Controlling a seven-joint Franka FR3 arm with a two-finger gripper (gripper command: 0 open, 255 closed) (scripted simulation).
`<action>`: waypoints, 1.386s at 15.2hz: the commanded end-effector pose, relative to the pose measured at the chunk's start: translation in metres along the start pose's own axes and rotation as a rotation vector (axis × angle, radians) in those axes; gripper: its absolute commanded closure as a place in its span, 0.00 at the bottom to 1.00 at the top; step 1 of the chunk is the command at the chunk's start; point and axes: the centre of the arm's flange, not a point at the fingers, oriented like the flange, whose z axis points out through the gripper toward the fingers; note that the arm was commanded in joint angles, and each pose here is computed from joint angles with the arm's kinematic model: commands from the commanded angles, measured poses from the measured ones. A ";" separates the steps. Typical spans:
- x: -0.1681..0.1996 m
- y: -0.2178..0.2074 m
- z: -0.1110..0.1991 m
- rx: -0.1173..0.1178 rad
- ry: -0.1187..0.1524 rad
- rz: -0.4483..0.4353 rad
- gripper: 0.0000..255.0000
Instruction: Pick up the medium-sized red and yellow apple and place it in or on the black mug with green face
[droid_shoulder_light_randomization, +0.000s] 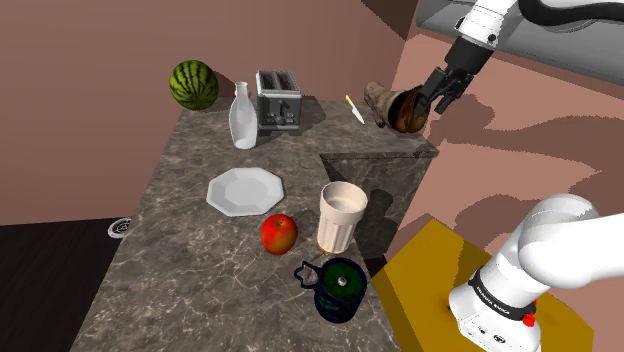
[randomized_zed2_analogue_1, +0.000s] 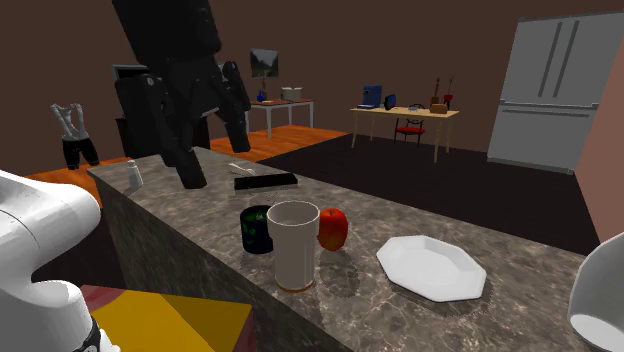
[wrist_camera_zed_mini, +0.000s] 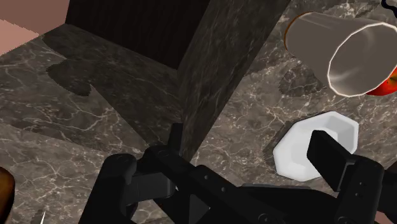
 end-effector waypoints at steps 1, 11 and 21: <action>0.000 0.000 0.000 0.000 0.000 0.000 0.00; 0.022 -0.112 0.072 -0.010 -0.054 -0.028 0.00; 0.037 -0.223 0.147 -0.021 -0.108 -0.055 0.00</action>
